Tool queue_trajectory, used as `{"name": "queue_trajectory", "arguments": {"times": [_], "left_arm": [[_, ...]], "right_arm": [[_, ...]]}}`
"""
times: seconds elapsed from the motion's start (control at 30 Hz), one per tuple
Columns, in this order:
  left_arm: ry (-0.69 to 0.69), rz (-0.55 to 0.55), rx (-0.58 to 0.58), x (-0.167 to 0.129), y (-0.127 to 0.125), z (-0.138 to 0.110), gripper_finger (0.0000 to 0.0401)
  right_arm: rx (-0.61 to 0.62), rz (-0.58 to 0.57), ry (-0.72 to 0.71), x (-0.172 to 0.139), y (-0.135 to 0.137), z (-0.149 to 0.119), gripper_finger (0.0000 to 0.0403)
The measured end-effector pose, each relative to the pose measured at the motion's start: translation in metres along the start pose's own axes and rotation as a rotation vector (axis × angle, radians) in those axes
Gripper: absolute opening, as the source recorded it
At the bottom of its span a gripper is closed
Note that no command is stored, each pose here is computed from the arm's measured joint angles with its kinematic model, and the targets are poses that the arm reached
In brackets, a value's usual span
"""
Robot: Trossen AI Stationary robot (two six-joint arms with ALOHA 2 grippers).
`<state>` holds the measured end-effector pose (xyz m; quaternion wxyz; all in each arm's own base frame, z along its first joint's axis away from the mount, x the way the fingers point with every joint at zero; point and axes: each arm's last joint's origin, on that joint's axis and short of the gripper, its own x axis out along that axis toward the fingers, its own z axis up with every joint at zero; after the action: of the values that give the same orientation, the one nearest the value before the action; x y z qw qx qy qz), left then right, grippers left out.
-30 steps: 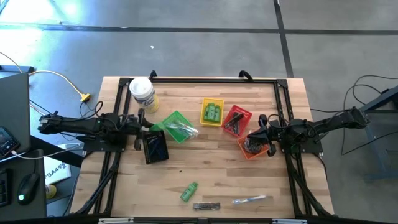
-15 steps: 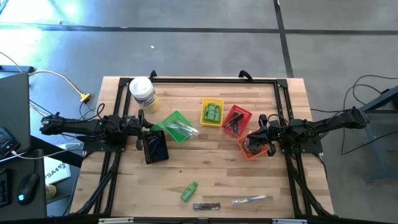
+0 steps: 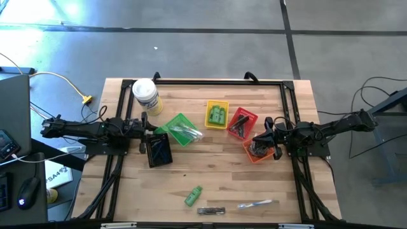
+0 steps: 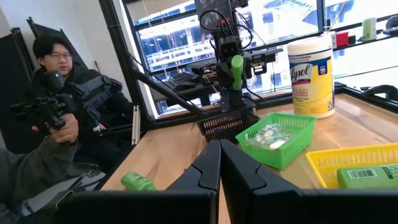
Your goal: Pick & Place Travel size toiletries
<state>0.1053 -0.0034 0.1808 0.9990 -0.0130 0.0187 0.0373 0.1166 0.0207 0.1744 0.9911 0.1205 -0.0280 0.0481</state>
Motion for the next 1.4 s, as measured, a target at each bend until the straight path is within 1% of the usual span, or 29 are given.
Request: {"name": "queue_trajectory", "arguments": {"times": [0.13, 0.33, 0.5, 0.6, 0.87, 1.0, 1.2, 1.33, 1.4], "left_arm": [[0.007, 0.003, 0.028, 0.0, 0.0, -0.001, 0.0093], [0.013, 0.023, 0.029, 0.0, 0.001, -0.001, 0.0093], [0.038, 0.089, 0.034, 0.0, 0.003, -0.004, 0.0093], [0.05, 0.104, 0.037, 0.0, 0.003, -0.005, 0.0093], [0.046, 0.113, 0.036, 0.0, 0.003, -0.005, 0.0093], [0.026, 0.141, 0.033, 0.0, 0.004, -0.003, 0.0093], [-0.092, 0.17, 0.04, 0.0, 0.005, 0.011, 0.0093], [-0.13, 0.203, 0.045, -0.002, 0.005, 0.035, 0.0093], [-0.117, 0.221, 0.047, 0.0, 0.005, 0.047, 0.0093]], "right_arm": [[-0.001, -0.002, 0.011, 0.001, 0.0, -0.001, 0.0002], [-0.001, -0.003, 0.01, 0.001, 0.0, -0.001, 0.0002], [-0.001, -0.002, 0.01, 0.001, 0.0, -0.001, 0.0002], [-0.001, -0.002, 0.01, 0.001, 0.0, -0.001, 0.0002], [-0.001, -0.002, 0.01, 0.001, 0.0, -0.001, 0.0002], [-0.001, -0.002, 0.01, 0.001, 0.0, -0.001, 0.0002], [-0.001, -0.002, 0.011, 0.001, 0.0, -0.001, 0.0002], [-0.002, -0.006, 0.01, 0.001, 0.0, -0.001, 0.0003], [-0.002, -0.019, 0.007, 0.001, -0.001, -0.001, 0.0003]]}}
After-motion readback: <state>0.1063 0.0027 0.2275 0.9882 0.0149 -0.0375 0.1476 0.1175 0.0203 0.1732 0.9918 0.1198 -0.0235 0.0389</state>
